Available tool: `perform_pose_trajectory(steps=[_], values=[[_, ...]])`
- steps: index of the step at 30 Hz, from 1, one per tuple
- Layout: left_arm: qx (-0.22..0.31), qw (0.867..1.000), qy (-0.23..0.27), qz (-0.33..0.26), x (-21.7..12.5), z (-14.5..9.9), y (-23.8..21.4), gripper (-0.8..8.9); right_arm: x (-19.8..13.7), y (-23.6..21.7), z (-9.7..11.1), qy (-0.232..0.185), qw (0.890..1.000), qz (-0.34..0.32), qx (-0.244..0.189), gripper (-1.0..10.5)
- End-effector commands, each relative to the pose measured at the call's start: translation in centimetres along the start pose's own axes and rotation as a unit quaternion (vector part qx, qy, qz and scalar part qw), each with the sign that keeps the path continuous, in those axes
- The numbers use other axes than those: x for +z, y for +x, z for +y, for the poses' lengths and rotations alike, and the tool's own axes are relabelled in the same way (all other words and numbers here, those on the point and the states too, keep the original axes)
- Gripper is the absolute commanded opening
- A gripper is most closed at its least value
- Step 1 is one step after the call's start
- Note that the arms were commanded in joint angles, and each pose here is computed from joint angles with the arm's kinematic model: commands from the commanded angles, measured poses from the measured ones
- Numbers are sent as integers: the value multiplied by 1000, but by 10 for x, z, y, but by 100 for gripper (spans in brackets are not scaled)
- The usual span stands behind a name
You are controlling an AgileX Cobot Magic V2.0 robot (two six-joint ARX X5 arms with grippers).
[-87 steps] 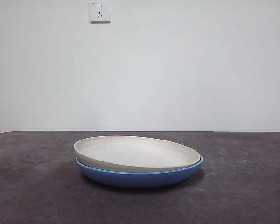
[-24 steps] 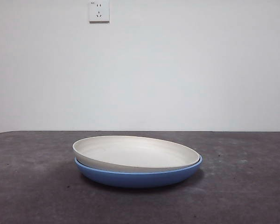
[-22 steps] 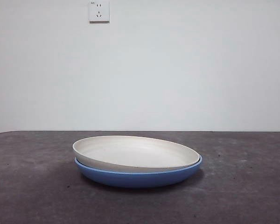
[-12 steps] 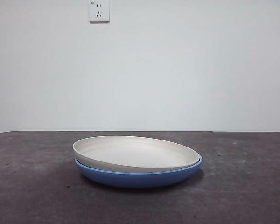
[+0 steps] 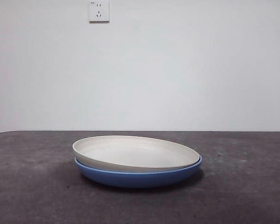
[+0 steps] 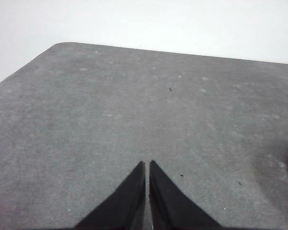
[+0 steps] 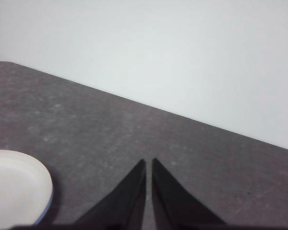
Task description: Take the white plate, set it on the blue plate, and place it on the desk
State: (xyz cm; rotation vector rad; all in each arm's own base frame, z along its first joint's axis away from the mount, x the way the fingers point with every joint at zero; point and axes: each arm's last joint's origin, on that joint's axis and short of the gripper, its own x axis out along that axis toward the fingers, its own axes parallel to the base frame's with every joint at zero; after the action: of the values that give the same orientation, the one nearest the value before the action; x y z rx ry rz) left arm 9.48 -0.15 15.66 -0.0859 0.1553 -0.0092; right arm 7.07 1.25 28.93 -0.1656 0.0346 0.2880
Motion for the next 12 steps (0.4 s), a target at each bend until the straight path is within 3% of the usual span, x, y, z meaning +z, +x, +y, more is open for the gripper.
perform_pose_trajectory(steps=[1, 8, 12], values=[[3, 1000, 8, 13, -7, 1, 2, 16, -21, 5, 1, -10, 1000, -14, -9, 18], [3, 1000, 8, 13, -7, 1, 2, 16, -71, 15, 0, -7, 999, 12, -52, 18], [3, 1000, 8, 13, -7, 1, 2, 16, -101, 19, 1, 16, 996, 36, -83, 18]])
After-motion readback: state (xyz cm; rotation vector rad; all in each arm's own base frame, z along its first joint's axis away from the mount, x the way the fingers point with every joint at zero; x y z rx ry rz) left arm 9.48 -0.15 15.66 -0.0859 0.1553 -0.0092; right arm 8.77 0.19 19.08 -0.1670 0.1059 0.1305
